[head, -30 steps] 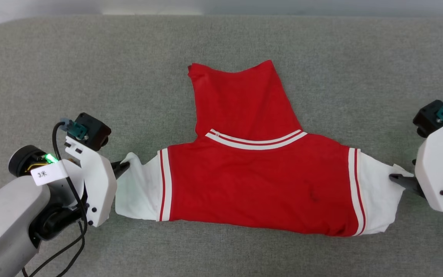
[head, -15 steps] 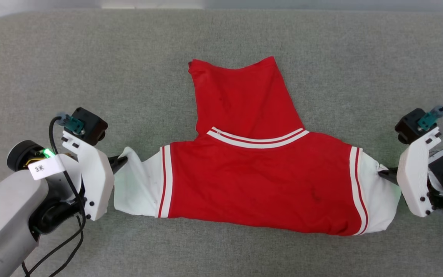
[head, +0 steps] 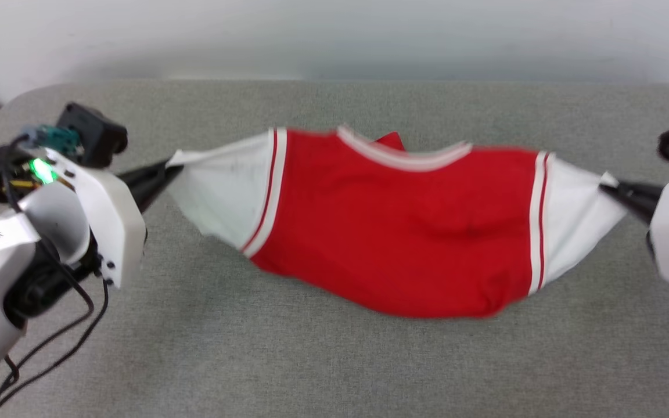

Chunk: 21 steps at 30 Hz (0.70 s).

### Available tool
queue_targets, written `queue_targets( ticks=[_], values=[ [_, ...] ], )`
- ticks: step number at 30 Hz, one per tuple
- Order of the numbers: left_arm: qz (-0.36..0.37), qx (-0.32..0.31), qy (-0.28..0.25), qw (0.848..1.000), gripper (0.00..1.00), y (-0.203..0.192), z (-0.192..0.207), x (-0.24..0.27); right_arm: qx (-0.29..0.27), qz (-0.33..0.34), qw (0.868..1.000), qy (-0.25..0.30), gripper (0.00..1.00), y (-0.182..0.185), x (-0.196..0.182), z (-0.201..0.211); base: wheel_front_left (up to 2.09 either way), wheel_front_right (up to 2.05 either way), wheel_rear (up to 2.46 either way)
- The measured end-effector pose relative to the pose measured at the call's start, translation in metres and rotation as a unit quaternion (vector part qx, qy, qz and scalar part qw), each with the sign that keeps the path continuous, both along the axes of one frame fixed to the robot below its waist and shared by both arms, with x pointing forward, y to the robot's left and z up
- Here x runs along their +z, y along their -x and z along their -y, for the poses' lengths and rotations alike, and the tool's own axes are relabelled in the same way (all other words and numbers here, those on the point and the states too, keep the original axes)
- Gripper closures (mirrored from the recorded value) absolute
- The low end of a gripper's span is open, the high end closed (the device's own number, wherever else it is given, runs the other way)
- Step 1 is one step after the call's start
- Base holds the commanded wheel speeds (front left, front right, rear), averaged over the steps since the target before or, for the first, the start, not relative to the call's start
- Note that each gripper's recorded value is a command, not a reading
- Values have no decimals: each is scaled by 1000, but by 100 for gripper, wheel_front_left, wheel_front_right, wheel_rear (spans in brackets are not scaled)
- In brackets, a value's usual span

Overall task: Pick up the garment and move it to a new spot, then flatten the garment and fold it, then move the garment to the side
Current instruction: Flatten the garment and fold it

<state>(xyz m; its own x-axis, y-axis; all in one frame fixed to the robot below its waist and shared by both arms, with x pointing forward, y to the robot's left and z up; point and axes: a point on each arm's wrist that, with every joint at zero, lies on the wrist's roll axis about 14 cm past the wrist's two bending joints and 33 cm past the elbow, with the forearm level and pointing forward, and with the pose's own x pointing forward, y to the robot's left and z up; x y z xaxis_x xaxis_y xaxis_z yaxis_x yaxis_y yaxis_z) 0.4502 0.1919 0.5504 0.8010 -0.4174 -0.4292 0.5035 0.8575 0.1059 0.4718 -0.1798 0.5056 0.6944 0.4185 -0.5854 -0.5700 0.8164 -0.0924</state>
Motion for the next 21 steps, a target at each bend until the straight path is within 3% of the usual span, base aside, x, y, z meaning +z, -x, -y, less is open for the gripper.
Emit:
queue_targets(
  ticks=[10, 16, 21],
  values=[
    [169, -27, 25, 985, 100, -48, 31, 105, -32, 172, 984, -18, 100, -56, 109, 17, 0, 0, 0],
    [235, -22, 22, 972, 100, -100, 43, 151, -57, 287, 956, -9, 100, -113, 175, 21, 0, 0, 0],
    [275, -11, 6, 961, 100, -149, 47, 171, -60, 353, 934, -7, 100, -155, 204, 6, 0, 0, 0]
  ],
)
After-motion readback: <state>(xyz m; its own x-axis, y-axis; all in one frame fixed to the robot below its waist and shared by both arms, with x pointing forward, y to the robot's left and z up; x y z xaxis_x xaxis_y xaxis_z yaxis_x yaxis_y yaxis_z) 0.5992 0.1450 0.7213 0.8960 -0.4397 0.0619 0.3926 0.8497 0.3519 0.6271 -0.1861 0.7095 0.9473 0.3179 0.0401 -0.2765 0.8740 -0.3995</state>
